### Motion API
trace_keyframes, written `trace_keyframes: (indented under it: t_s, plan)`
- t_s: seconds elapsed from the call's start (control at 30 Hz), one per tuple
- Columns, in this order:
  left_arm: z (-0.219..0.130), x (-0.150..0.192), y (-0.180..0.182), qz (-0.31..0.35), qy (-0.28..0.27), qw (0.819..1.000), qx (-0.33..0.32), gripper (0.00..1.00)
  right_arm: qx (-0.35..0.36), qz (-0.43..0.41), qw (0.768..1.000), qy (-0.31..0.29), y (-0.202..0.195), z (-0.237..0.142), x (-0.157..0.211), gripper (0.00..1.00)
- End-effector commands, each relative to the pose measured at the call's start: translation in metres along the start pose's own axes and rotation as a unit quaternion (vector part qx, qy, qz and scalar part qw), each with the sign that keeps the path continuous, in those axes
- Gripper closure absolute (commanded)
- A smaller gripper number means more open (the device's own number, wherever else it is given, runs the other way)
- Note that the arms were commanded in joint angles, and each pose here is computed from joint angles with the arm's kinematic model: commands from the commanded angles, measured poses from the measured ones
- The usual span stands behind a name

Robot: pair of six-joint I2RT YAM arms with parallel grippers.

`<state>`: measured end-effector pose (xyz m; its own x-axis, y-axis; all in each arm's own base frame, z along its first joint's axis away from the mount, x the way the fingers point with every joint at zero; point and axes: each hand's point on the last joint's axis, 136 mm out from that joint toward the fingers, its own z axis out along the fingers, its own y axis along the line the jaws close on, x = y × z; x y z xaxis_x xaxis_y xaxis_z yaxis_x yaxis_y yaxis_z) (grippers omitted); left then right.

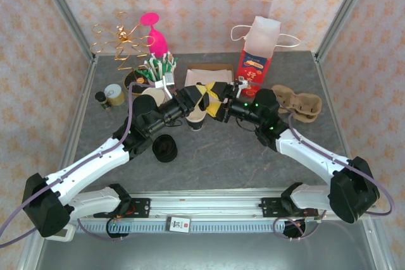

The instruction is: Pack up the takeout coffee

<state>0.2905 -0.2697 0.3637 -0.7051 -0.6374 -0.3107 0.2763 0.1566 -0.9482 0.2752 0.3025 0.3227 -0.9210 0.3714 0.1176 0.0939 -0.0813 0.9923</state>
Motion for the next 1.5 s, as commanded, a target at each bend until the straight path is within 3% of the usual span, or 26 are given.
trace_keyframes:
  t_s: [0.0,0.3,0.53,0.9,1.03,1.3,1.47]
  plan:
    - [-0.007,-0.009,-0.010,0.020,-0.012,1.000,-0.001,0.66,-0.009,-0.043,0.999,-0.011,0.021,-0.001,0.000,0.33]
    - [-0.034,-0.026,0.003,0.062,-0.048,0.995,-0.068,0.56,0.091,-0.124,0.986,-0.063,0.003,0.003,-0.026,0.33]
    - [-0.073,-0.044,0.009,0.120,-0.086,0.979,-0.143,0.52,0.210,-0.233,0.943,-0.109,-0.020,0.000,-0.058,0.33]
    - [-0.123,-0.051,0.036,0.174,-0.110,0.948,-0.243,0.52,0.379,-0.377,0.840,-0.088,-0.078,0.021,-0.081,0.33]
    - [-0.137,-0.052,0.045,0.177,-0.122,0.940,-0.264,0.52,0.437,-0.420,0.791,-0.078,-0.099,0.028,-0.087,0.33]
    - [-0.154,-0.054,0.062,0.182,-0.137,0.927,-0.298,0.52,0.509,-0.474,0.717,-0.037,-0.130,0.046,-0.084,0.35]
    - [-0.161,-0.056,0.069,0.187,-0.143,0.918,-0.320,0.52,0.537,-0.494,0.683,-0.014,-0.147,0.053,-0.077,0.35]
